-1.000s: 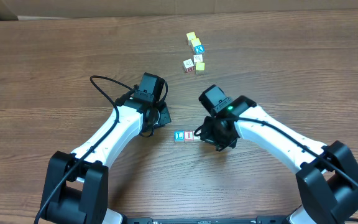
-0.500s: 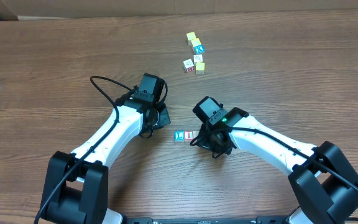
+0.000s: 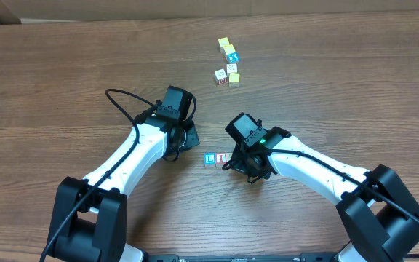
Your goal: Flip 4 blocks
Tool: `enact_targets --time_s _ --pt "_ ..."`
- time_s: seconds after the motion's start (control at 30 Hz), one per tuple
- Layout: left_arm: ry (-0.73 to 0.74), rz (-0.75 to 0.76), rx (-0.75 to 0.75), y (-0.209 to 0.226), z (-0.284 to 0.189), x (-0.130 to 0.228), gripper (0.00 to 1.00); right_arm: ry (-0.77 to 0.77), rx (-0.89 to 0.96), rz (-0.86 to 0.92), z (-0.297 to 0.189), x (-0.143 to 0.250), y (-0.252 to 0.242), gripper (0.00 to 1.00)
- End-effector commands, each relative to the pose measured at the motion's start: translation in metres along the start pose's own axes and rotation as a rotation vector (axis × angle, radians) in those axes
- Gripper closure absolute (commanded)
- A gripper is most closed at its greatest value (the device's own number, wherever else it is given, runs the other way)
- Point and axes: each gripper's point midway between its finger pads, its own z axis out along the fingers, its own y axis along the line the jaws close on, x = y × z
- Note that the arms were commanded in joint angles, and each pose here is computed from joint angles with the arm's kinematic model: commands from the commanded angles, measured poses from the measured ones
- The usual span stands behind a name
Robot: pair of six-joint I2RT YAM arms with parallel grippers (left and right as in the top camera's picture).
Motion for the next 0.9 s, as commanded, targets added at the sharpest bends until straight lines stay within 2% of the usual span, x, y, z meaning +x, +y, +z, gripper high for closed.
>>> enact_targets --time_s 0.0,0.3,0.53,0.87 --pt "-0.017 0.017 -0.012 0.000 -0.002 -0.005 0.96 -0.016 0.017 0.011 0.003 -0.002 -0.004 0.96" --pt "-0.016 0.017 -0.012 0.000 -0.002 -0.005 0.96 0.029 0.030 -0.006 -0.002 0.005 -0.007 0.96" --pt "0.060 0.042 0.012 -0.002 -0.002 0.011 0.96 -0.001 0.002 -0.021 -0.033 -0.019 0.006 0.96" --pt "0.150 0.054 0.035 -0.007 -0.004 0.033 0.96 -0.067 0.030 0.052 -0.031 -0.049 -0.012 0.96"
